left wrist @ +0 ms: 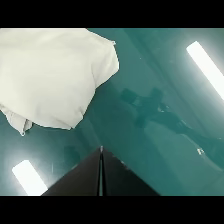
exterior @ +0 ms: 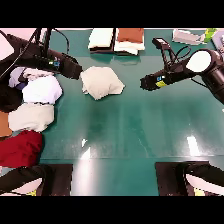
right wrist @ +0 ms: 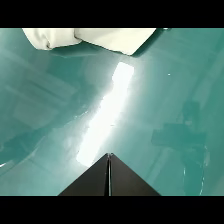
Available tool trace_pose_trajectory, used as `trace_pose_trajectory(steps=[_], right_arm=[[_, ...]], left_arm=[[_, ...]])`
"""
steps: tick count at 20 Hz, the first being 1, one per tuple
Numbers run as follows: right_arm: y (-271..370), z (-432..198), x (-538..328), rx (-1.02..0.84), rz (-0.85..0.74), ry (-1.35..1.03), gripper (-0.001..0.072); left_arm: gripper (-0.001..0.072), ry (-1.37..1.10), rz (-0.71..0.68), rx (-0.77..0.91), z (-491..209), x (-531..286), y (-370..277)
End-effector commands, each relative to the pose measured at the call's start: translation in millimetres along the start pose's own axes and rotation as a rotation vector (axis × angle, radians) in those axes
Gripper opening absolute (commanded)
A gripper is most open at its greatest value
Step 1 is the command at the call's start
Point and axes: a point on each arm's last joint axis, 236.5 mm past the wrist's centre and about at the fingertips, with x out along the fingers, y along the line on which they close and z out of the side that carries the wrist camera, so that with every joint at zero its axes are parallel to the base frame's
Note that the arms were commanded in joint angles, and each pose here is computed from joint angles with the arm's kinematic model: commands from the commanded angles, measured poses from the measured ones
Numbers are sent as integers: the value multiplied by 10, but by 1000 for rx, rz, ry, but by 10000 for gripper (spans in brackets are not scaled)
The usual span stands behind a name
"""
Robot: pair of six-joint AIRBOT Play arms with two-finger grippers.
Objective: Fold the shirts.
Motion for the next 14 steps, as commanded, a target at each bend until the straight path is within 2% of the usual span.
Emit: trace_pose_trajectory(steps=[1, 8, 11, 12, 13, 14], right_arm=[[3, 1, -1, 0, 1, 0, 17], [3, 1, -1, 0, 1, 0, 17], [3, 1, -1, 0, 1, 0, 18], [3, 2, -1, 0, 1, -1, 18], [3, 2, -1, 0, 1, -1, 17], [3, 2, -1, 0, 1, -1, 17]], left_arm=[[25, -1, 0, 1, 1, -3, -1], [25, -8, -4, -2, 19, -2, -10], [26, -91, 20, 12, 216, -7, 45], [135, -116, 60, 25, 279, -8, 140], [477, -126, 96, -3, 309, 26, 247], [621, -106, 118, -49, 274, 120, 340]])
